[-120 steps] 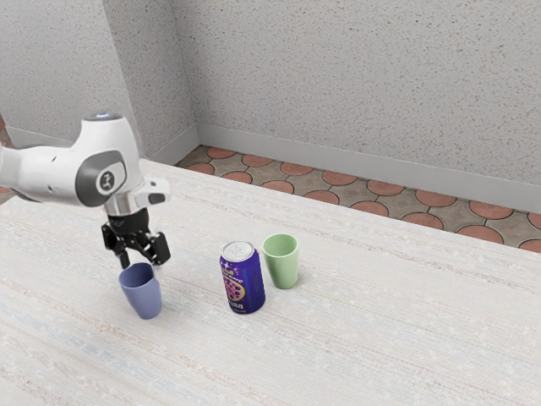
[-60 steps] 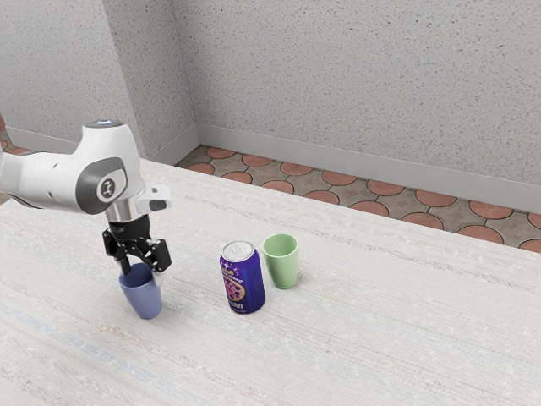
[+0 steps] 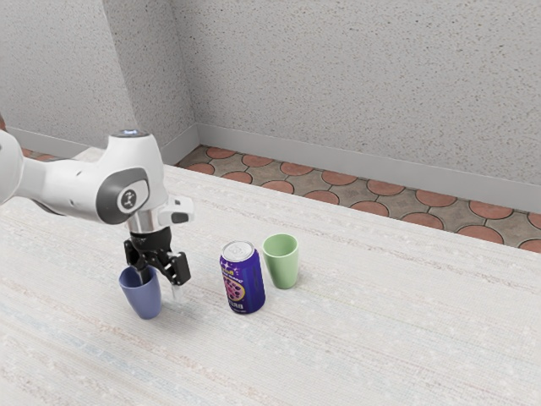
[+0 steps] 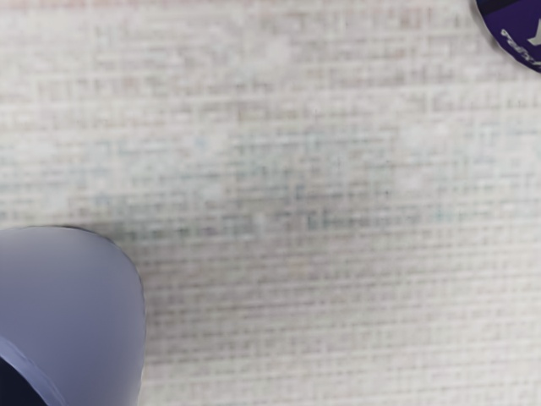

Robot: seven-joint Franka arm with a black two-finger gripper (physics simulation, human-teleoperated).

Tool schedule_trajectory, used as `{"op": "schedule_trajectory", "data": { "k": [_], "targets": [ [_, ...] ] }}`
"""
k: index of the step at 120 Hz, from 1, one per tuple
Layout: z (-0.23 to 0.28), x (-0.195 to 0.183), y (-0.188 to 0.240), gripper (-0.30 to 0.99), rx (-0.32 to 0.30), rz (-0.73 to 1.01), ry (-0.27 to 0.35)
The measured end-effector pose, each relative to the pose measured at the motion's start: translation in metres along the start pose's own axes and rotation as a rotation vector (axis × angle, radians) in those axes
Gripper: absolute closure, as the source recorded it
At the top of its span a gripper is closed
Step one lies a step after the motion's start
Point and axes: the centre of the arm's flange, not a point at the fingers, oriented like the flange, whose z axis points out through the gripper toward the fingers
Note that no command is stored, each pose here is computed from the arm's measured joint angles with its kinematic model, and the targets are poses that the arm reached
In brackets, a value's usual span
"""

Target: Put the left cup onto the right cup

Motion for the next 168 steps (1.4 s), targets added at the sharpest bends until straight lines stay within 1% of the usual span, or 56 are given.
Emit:
{"op": "schedule_trajectory", "data": {
  "k": [24,39,58,89,110,120,139,168],
  "targets": [
    [0.003,-0.001,-0.018,0.03,-0.006,-0.037,0.004],
    [0.007,0.0,-0.017,0.05,-0.007,-0.037,0.0],
    [0.009,0.002,-0.012,0.17,-0.005,-0.026,0.0],
    [0.008,0.002,-0.015,0.4,-0.006,-0.034,0.005],
    [0.006,0.002,-0.016,0.6,-0.005,-0.034,0.008],
    [0.006,0.002,-0.015,0.67,-0.003,-0.033,0.009],
    [-0.003,0.001,-0.015,0.74,0.005,-0.027,0.027],
    [-0.026,0.0,-0.015,0.77,0.025,-0.013,0.067]
  ]
}}
